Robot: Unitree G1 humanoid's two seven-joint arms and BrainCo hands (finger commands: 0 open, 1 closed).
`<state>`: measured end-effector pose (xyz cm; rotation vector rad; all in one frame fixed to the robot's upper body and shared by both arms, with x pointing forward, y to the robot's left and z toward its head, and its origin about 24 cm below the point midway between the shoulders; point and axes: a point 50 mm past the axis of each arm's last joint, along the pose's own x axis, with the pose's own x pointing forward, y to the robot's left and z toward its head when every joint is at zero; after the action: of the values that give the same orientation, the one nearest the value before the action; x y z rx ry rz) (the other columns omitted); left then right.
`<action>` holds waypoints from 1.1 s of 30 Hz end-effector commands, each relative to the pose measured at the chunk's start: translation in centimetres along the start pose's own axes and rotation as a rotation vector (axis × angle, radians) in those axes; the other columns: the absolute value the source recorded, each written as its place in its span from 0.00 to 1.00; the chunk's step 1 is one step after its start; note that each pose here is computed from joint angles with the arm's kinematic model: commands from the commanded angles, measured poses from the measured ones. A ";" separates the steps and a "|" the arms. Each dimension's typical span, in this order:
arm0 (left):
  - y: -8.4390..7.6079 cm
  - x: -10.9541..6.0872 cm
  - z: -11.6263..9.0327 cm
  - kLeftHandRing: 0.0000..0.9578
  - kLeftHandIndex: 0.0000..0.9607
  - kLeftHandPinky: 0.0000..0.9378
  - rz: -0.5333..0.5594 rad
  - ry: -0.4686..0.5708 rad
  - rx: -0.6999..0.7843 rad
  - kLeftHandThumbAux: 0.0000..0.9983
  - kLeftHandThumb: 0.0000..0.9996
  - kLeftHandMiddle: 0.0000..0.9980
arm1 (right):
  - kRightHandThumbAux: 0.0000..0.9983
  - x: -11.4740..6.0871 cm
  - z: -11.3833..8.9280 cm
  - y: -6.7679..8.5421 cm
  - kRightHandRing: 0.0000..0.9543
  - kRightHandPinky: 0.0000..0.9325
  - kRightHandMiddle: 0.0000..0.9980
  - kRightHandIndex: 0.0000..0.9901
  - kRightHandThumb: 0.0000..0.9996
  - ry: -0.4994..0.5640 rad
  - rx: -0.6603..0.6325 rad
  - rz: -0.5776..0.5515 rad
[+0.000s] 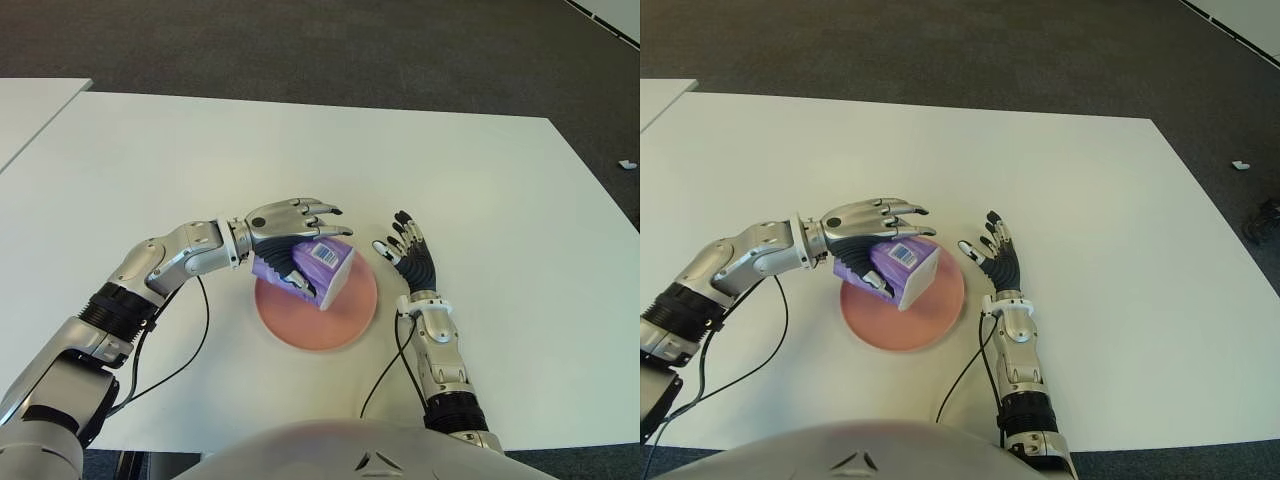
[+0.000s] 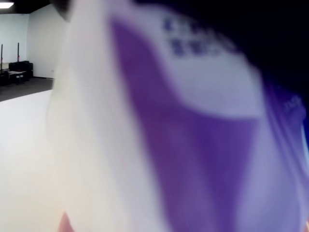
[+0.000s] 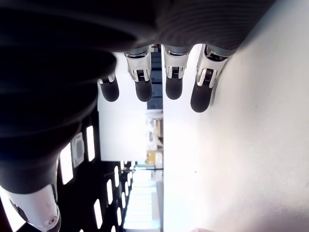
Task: Put the tissue paper into the plate.
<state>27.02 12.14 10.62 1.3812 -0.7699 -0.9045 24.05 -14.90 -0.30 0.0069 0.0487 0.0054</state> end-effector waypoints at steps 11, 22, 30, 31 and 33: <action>-0.1 -0.1 -0.2 0.00 0.00 0.00 0.065 0.056 0.024 0.35 0.02 0.00 | 0.70 -1.3 -2.5 0.0 0.00 0.05 0.00 0.01 0.02 0.165 0.009 -0.006; -1.9 0.7 -0.5 0.00 0.00 0.00 0.029 0.097 0.041 0.34 0.00 0.00 | 0.69 -1.3 -2.3 0.0 0.00 0.05 0.00 0.01 0.01 0.168 0.010 -0.007; -2.5 0.8 -0.5 0.00 0.00 0.00 -0.034 0.105 -0.012 0.36 0.00 0.00 | 0.69 -1.3 -2.4 -0.1 0.00 0.05 0.00 0.01 0.01 0.172 0.010 -0.011; -2.6 0.8 -0.5 0.00 0.00 0.00 -0.052 0.106 -0.033 0.37 0.00 0.00 | 0.69 -1.3 -2.4 -0.1 0.00 0.05 0.00 0.00 0.01 0.172 0.011 -0.012; -2.7 0.8 -0.5 0.00 0.00 0.00 -0.070 0.107 -0.055 0.38 0.00 0.00 | 0.69 -1.4 -2.4 -0.2 0.00 0.05 0.00 0.00 0.01 0.172 0.012 -0.013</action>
<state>27.75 11.65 8.60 1.4099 -0.6815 -0.8374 24.08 -14.87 -0.07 0.0112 0.0707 0.0039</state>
